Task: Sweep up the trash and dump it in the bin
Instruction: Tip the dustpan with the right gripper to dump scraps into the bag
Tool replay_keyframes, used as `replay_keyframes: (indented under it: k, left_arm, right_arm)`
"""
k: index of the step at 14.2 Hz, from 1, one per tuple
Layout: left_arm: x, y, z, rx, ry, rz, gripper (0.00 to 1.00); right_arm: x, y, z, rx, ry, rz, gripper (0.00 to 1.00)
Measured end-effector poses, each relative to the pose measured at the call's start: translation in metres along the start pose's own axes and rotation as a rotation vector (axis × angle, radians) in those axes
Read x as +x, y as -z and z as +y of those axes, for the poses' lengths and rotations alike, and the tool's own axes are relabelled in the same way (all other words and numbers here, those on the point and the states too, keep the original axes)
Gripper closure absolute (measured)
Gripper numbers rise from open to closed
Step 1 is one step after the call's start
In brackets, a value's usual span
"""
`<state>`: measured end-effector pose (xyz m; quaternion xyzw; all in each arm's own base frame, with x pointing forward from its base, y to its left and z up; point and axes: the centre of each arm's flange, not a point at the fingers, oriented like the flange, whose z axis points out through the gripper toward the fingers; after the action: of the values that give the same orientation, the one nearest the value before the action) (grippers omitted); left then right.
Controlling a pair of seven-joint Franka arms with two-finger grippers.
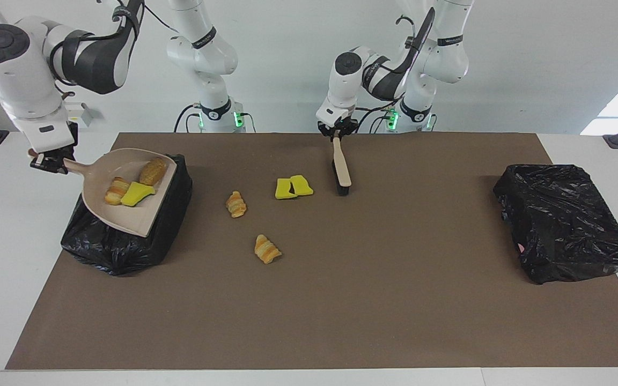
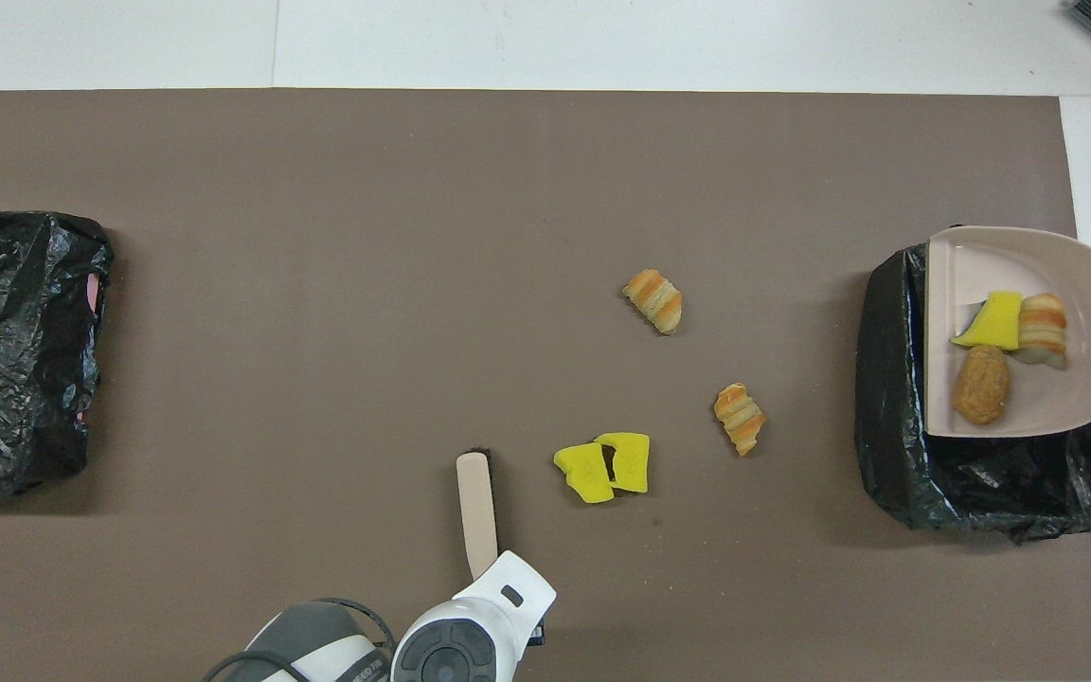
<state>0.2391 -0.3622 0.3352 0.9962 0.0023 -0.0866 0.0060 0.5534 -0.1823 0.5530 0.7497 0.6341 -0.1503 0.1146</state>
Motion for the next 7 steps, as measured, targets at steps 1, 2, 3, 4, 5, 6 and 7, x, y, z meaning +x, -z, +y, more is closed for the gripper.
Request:
replay_keyframes:
  k: [1, 2, 3, 4, 5, 6, 7]
  left_arm:
    - [0.000, 0.000, 0.000, -0.001, 0.000, 0.000, 0.73]
    - [0.001, -0.001, 0.000, 0.000, 0.004, -0.001, 0.65]
    - [0.002, -0.001, -0.001, 0.000, 0.009, -0.002, 0.53]
    - [0.003, -0.002, -0.001, 0.000, 0.013, -0.003, 0.43]
    - [0.004, -0.003, -0.002, 0.001, 0.018, -0.005, 0.33]
    - [0.006, -0.004, -0.003, 0.002, 0.026, -0.007, 0.19]
    - [0.009, -0.005, -0.005, 0.002, 0.037, -0.010, 0.09]
  right_arm:
    - [-0.008, -0.005, -0.004, -0.015, 0.002, -0.042, 0.69]
    - [-0.013, -0.010, -0.009, -0.026, 0.007, -0.074, 0.69]
    - [-0.017, -0.015, -0.015, -0.032, 0.012, -0.097, 0.69]
    - [-0.019, -0.019, -0.021, -0.034, 0.014, -0.123, 0.69]
    - [-0.019, -0.022, -0.027, -0.033, 0.003, -0.157, 0.69]
    - [-0.019, -0.024, -0.035, -0.033, -0.020, -0.197, 0.69]
    - [-0.017, -0.025, -0.043, -0.033, -0.040, -0.234, 0.69]
